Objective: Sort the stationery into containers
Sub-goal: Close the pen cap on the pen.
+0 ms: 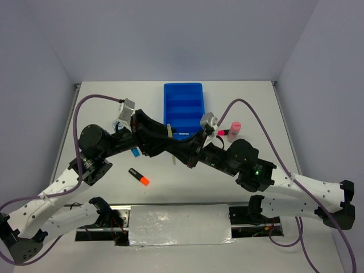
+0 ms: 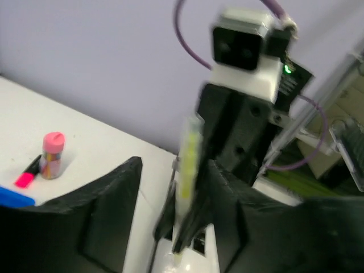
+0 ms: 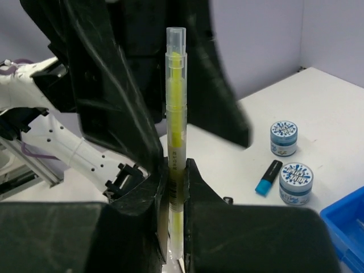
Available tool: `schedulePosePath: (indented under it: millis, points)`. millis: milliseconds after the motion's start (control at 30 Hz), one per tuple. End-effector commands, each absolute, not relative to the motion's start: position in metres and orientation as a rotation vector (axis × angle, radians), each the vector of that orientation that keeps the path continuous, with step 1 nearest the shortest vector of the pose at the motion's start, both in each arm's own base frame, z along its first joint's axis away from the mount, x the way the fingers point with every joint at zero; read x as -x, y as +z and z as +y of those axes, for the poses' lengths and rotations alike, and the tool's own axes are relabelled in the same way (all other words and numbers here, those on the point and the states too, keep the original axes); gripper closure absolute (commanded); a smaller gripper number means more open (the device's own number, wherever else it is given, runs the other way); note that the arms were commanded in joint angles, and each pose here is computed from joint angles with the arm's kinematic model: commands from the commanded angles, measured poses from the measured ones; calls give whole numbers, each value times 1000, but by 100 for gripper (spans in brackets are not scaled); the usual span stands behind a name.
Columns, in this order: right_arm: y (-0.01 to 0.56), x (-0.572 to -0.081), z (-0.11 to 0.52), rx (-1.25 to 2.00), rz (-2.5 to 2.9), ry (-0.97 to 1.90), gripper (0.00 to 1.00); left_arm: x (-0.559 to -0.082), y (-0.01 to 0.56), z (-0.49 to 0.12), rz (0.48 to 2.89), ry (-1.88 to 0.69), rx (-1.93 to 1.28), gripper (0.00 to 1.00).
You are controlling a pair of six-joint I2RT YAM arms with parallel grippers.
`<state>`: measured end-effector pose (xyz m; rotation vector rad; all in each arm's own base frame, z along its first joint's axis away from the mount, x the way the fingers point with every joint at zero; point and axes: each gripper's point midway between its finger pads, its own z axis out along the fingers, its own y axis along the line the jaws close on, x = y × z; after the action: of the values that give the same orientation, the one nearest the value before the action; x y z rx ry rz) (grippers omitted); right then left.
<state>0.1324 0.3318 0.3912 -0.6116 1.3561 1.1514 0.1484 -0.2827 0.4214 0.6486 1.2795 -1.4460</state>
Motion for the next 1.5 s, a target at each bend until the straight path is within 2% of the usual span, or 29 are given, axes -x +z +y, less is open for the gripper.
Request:
schedulePosePath:
  millis: [0, 67, 133, 300, 467, 800, 1000, 1133, 1467]
  points:
    - [398, -134, 331, 580, 1313, 1173, 100, -172, 446, -270, 1288, -1336, -493, 34]
    - [389, -137, 330, 573, 1341, 1151, 100, -183, 445, -265, 1348, -1281, -430, 17]
    - [382, -140, 327, 564, 1360, 1133, 100, -194, 453, -255, 1351, -1223, -351, 15]
    - [380, -139, 322, 543, 1364, 1143, 100, -194, 464, -248, 1320, -1201, -334, 20]
    - [383, -138, 321, 541, 1363, 1145, 100, -192, 462, -255, 1334, -1219, -370, 37]
    - [395, -143, 322, 547, 1365, 1104, 100, -182, 455, -264, 1318, -1290, -427, 36]
    - [397, -145, 319, 533, 1360, 1098, 100, -177, 458, -267, 1303, -1314, -455, 49]
    - [400, -147, 321, 539, 1366, 1085, 100, -175, 457, -269, 1297, -1326, -467, 67]
    - [422, -149, 325, 560, 1334, 1064, 100, -174, 448, -274, 1320, -1329, -514, 90]
